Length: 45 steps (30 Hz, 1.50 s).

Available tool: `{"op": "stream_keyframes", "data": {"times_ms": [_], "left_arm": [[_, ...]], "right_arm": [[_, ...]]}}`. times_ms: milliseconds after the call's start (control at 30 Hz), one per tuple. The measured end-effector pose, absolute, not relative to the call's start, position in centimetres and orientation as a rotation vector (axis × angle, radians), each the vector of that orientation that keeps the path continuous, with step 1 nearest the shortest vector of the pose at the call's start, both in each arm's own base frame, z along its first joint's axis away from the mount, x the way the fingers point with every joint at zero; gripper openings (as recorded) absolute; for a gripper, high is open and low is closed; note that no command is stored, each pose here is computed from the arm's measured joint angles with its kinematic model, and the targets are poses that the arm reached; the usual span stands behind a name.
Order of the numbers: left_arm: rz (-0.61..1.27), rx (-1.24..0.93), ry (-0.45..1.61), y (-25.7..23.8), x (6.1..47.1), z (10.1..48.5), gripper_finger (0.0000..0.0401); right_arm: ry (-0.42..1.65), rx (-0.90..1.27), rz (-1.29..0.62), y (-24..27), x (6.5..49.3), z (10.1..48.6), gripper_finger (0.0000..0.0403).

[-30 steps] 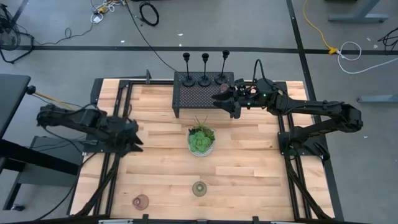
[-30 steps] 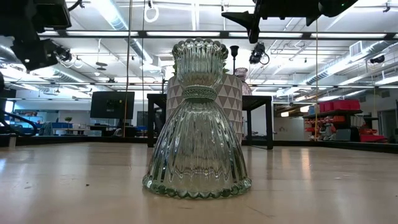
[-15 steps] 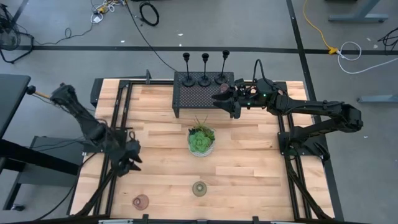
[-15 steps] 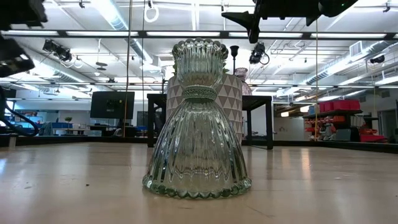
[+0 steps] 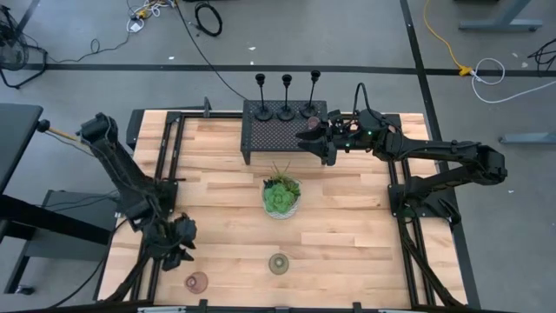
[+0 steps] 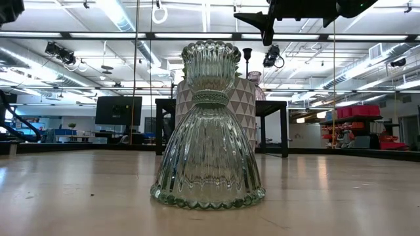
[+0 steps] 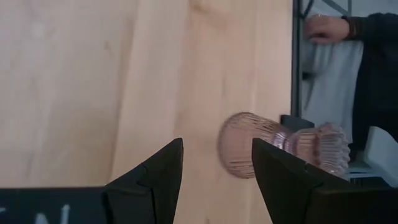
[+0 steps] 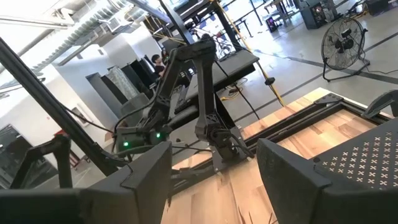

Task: Pick & Place candle stick holders
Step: Put the pink glass candle holder on the shelf aligned with the middle black candle holder

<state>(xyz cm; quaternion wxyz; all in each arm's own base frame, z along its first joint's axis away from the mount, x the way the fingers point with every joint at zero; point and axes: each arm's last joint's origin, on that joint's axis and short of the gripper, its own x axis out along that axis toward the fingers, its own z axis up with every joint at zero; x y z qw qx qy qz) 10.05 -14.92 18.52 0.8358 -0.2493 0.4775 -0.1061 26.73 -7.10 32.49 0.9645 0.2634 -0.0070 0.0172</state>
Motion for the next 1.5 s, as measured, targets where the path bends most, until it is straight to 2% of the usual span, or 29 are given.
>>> {"op": "stream_keyframes", "data": {"times_ms": [467, 733, 1033, 1500], "left_arm": [[-0.302, -0.501, 1.043, -19.3, 11.2, 21.4, 0.0194], [-0.219, -0.462, 1.185, -21.4, 12.0, 20.8, 0.0186], [-0.266, -0.450, 1.153, -22.6, 12.8, 23.8, 0.0177], [-0.185, -0.419, 1.254, -23.3, 12.8, 21.8, 0.0177]], "right_arm": [[-0.015, 0.533, 0.035, -7.1, 26.7, 32.5, 0.0236], [-0.015, 0.533, 0.035, -7.1, 26.7, 32.5, 0.0236], [-0.015, 0.533, 0.035, -7.1, 26.7, 32.5, 0.0236], [-0.015, 0.533, 0.035, -7.1, 26.7, 32.5, 0.0236]]}}
